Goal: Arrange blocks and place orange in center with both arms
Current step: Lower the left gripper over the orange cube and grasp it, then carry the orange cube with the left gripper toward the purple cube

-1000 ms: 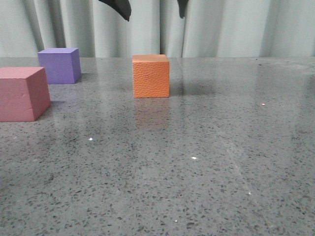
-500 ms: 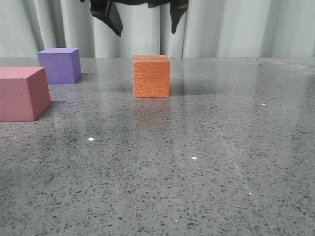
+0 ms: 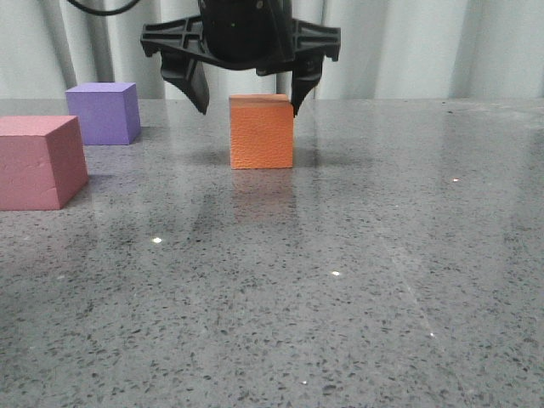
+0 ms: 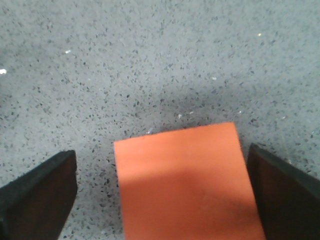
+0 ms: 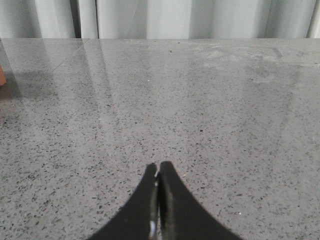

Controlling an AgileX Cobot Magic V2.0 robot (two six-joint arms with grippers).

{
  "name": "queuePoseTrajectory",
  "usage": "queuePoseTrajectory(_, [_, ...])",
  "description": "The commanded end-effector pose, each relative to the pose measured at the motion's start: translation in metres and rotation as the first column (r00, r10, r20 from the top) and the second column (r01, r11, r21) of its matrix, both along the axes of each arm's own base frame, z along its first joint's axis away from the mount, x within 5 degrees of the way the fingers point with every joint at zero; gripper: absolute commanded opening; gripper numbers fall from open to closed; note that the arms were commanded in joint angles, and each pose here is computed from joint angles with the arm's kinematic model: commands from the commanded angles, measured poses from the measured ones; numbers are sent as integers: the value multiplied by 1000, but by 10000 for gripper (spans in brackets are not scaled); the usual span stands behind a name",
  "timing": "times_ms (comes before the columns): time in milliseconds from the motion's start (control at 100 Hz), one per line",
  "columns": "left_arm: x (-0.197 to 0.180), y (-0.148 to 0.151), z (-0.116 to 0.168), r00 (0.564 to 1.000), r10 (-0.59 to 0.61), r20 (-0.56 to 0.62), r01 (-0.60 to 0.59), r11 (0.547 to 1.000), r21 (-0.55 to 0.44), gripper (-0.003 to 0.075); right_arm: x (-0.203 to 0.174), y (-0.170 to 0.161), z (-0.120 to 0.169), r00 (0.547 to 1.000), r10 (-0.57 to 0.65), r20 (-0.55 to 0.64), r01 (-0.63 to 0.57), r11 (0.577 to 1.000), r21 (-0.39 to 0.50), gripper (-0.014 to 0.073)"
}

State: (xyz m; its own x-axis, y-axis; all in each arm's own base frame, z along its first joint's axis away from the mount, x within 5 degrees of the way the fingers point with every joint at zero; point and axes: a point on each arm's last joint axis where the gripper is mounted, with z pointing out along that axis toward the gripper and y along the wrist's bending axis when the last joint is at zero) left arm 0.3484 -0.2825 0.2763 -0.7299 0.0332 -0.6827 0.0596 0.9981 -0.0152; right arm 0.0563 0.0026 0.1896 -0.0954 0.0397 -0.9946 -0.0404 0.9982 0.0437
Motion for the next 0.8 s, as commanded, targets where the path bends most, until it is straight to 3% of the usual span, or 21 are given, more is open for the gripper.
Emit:
queuePoseTrajectory(0, [-2,2,28,998,-1,65,5,998,-63,640,-2,0,13,993,-4,122,5,1000,-4,-67])
queuePoseTrajectory(240, [-1,-2,19,999,1,34,1,998,-70,620,-2,0,13,993,-4,122,5,1000,-4,-67])
queuePoseTrajectory(310, [-1,-2,19,999,1,35,1,998,-68,554,-2,0,13,993,-4,122,5,1000,-4,-67])
queuePoseTrajectory(480, [0,-2,21,999,-2,49,5,998,-65,273,-2,0,13,993,-4,122,5,1000,-4,-67])
queuePoseTrajectory(570, [-2,-2,29,997,-12,72,17,997,-71,174,-2,0,13,993,-4,122,5,1000,-4,-67])
queuePoseTrajectory(790, [-10,10,64,985,-21,172,36,996,-81,143,-2,0,13,993,-4,122,5,1000,-4,-67])
